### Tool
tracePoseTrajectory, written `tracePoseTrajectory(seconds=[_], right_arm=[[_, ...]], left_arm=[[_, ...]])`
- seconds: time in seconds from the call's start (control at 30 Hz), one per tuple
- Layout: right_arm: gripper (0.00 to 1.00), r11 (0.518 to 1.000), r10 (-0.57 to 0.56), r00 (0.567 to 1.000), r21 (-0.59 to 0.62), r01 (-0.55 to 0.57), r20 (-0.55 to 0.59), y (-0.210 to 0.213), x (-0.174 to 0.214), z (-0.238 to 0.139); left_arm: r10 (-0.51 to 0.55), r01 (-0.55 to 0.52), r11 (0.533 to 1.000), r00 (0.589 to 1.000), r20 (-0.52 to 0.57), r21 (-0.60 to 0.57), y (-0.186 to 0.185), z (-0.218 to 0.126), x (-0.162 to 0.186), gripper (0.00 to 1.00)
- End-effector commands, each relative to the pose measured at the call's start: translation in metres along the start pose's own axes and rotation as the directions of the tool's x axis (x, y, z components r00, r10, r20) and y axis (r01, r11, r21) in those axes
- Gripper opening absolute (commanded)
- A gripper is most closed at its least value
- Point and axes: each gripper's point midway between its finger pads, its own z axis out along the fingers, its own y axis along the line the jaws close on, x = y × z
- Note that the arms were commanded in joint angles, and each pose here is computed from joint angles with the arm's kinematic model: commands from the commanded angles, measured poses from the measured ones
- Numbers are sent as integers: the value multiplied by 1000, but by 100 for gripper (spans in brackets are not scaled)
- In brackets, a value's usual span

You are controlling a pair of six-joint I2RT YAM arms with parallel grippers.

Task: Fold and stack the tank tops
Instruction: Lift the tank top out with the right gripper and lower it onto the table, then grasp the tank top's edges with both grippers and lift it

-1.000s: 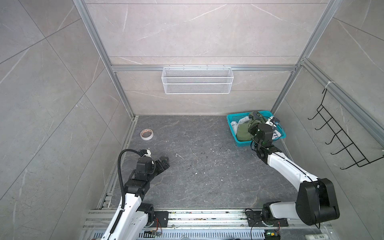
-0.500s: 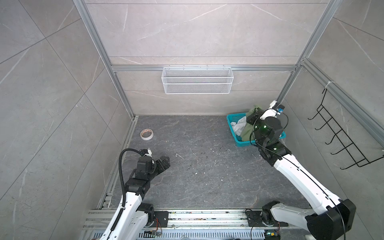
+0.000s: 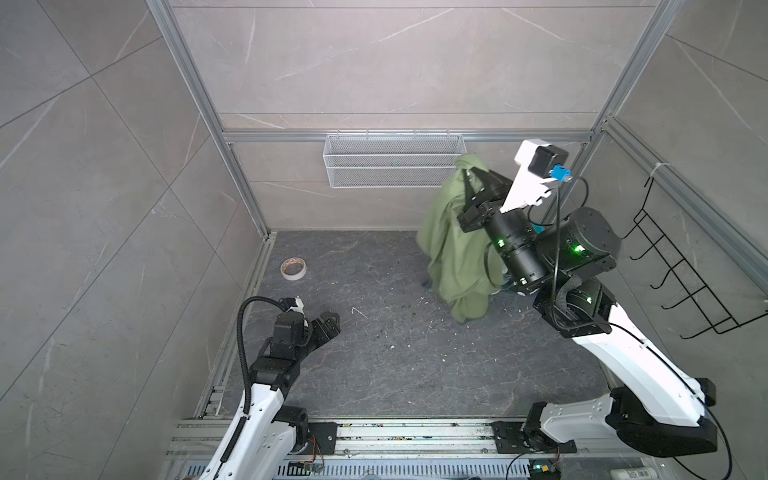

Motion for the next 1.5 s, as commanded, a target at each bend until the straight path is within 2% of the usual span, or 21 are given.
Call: tracePoseTrajectory(seconds=[0.0, 0.1, 0.2, 0.27, 0.33, 0.4, 0.43, 0.57, 0.67, 0.73, 0.87, 0.97, 1.07, 1.17, 1.23, 1.3, 1.37, 1.47], right_arm=[[2, 993, -90, 974, -95, 72, -209, 37, 77, 11], [9, 989, -83, 905, -144, 25, -416, 57, 177, 11], [19, 994, -60, 798, -110, -8, -599, 59, 274, -1], [38, 998, -59, 719, -61, 24, -693, 50, 326, -14], [55, 992, -57, 648, 31, 123, -760, 22, 359, -27], [66, 978, -20, 590, 106, 179, -807, -8, 381, -44], [69, 976, 7, 564, 128, 176, -826, -22, 391, -54], [76, 980, 105, 513, 176, 92, -852, -49, 405, -90], [76, 986, 121, 466, 161, 48, -877, -46, 413, -109], [76, 984, 165, 422, 178, -8, -892, -39, 426, -119], [74, 965, 246, 317, 200, -170, -916, -8, 468, -136], [74, 947, 256, 251, 190, -258, -934, 22, 496, -137], [74, 941, 232, 218, 162, -298, -948, 45, 512, -130], [70, 944, 220, 176, 164, -285, -959, 53, 533, -128], [63, 951, 225, 141, 186, -246, -964, 50, 549, -131], [50, 964, 219, 123, 195, -183, -968, 40, 562, -135], [34, 972, 221, 133, 207, -111, -966, 25, 567, -138], [10, 977, 211, 175, 210, -29, -962, 2, 558, -137]], left_arm=[[3, -5, 1000, 997, 75, 19, -13, -17, -22, 100], [-7, 8, 1000, 993, 122, -9, -8, -30, -29, 100], [-5, 11, 999, 987, 159, -39, -5, -45, -34, 100], [2, 6, 999, 986, 168, -48, -4, -50, -35, 100], [10, -2, 998, 989, 150, -56, -3, -50, -33, 100], [6, 0, 998, 995, 101, -62, -3, -45, -27, 100], [5, 0, 998, 998, 66, -65, -4, -40, -23, 100], [-29, 18, 992, 995, -96, -121, 2, -23, -2, 99], [-55, 27, 985, 985, -165, -168, 10, -16, 9, 97], [-58, 27, 982, 985, -161, -187, 15, -13, 11, 97], [-74, 43, 978, 986, -149, -205, 23, -5, 13, 97], [-95, 54, 975, 979, -182, -217, 27, 1, 22, 95], [-111, 63, 971, 973, -202, -231, 33, 7, 31, 94], [-122, 64, 966, 967, -223, -249, 40, 14, 38, 92], [-130, 65, 965, 960, -247, -254, 43, 19, 44, 89], [-134, 66, 966, 954, -269, -250, 43, 25, 49, 85], [-137, 65, 968, 947, -290, -244, 43, 31, 53, 81], [-131, 58, 973, 936, -327, -225, 39, 40, 56, 71]])
